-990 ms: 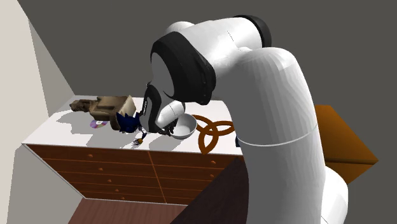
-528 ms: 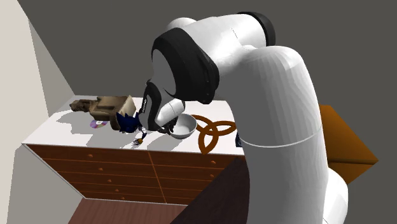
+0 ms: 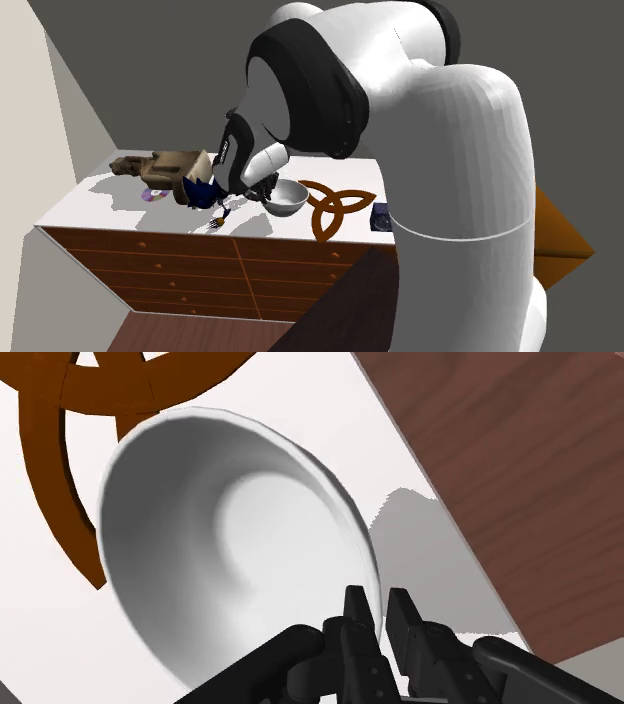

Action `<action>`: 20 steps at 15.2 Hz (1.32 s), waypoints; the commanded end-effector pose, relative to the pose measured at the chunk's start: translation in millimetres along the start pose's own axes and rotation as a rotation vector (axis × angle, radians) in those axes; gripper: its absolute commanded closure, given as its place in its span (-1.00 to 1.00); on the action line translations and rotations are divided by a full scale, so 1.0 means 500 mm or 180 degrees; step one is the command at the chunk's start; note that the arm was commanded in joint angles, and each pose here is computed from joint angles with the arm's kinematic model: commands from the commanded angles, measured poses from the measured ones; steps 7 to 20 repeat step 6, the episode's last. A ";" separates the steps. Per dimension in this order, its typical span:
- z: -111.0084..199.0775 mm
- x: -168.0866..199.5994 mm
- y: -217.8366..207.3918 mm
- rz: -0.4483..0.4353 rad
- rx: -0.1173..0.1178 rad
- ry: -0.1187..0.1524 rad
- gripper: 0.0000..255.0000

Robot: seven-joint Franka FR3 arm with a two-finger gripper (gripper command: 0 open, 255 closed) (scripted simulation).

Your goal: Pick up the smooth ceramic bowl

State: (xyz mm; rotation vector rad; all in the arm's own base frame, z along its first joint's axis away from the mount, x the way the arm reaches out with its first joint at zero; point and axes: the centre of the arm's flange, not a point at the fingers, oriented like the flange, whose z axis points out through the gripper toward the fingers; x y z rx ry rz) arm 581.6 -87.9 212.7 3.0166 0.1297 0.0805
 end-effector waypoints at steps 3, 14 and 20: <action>-0.043 0.003 0.006 0.0000 0.0000 0.0001 1.00; -0.055 0.004 0.008 0.0000 0.0000 0.0001 1.00; -0.055 0.004 0.008 0.0000 0.0000 0.0001 1.00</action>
